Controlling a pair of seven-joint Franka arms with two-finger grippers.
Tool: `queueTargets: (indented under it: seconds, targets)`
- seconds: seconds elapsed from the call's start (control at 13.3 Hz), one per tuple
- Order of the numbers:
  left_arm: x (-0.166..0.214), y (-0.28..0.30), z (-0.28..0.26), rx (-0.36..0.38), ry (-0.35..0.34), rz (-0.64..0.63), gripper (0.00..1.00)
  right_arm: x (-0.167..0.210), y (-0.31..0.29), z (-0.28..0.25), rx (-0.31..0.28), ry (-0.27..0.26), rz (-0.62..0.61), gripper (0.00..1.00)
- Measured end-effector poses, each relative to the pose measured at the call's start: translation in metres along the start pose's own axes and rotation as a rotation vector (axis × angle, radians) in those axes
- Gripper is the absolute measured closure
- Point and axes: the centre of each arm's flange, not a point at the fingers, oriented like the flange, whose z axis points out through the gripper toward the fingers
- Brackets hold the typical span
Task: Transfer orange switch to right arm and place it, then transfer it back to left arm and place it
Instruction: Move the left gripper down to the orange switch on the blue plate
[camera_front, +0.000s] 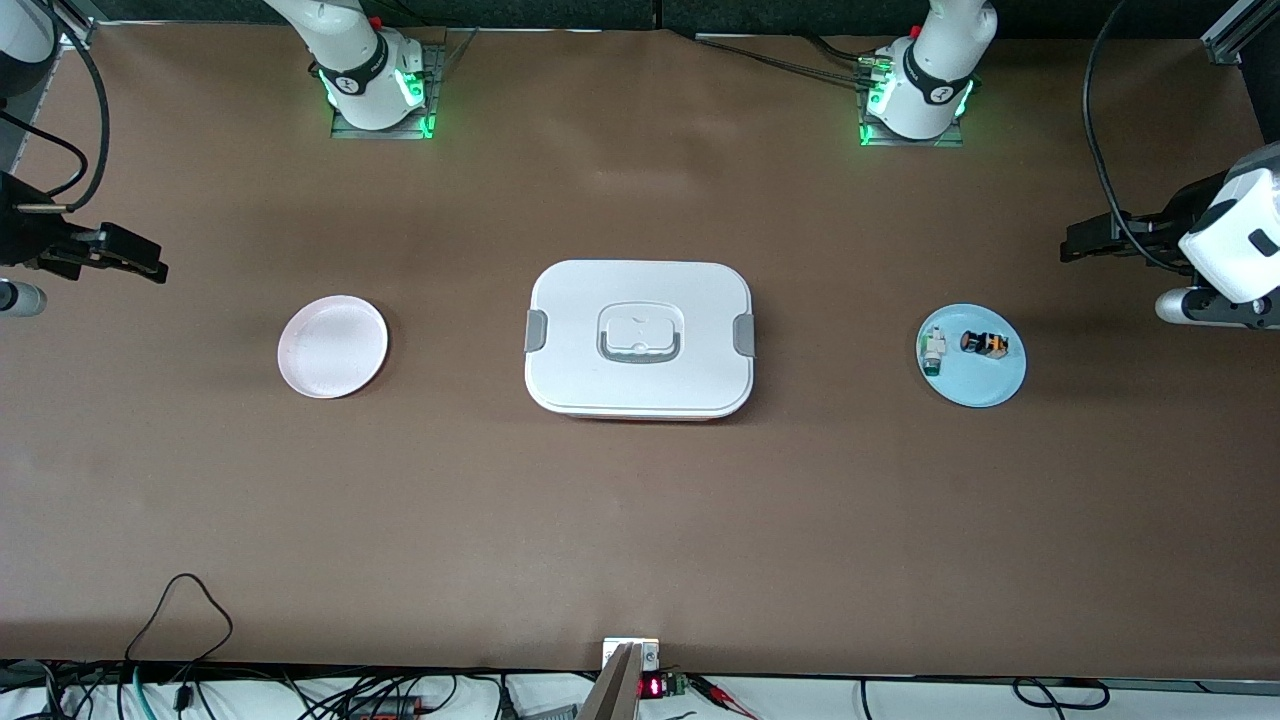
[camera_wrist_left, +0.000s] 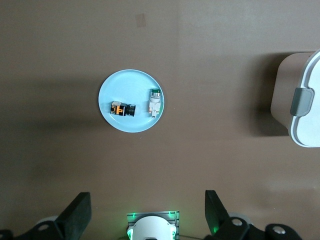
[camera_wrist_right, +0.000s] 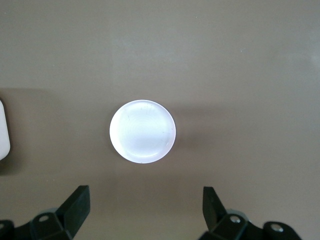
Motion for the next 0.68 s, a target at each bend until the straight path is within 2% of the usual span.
queueTargets:
  seconds: [0.3, 0.53, 0.68]
  targets:
    - [0.006, -0.001, 0.012, -0.001, -0.035, 0.014, 0.00, 0.000, 0.003, -0.001, 0.000, 0.002, 0.006, 0.00]
    - [0.030, -0.005, 0.045, -0.003, -0.094, 0.014, 0.00, 0.000, 0.004, -0.001, 0.000, 0.003, 0.007, 0.00]
    - [0.047, -0.013, 0.069, 0.026, -0.124, 0.005, 0.00, 0.000, 0.004, -0.001, -0.001, 0.003, 0.008, 0.00]
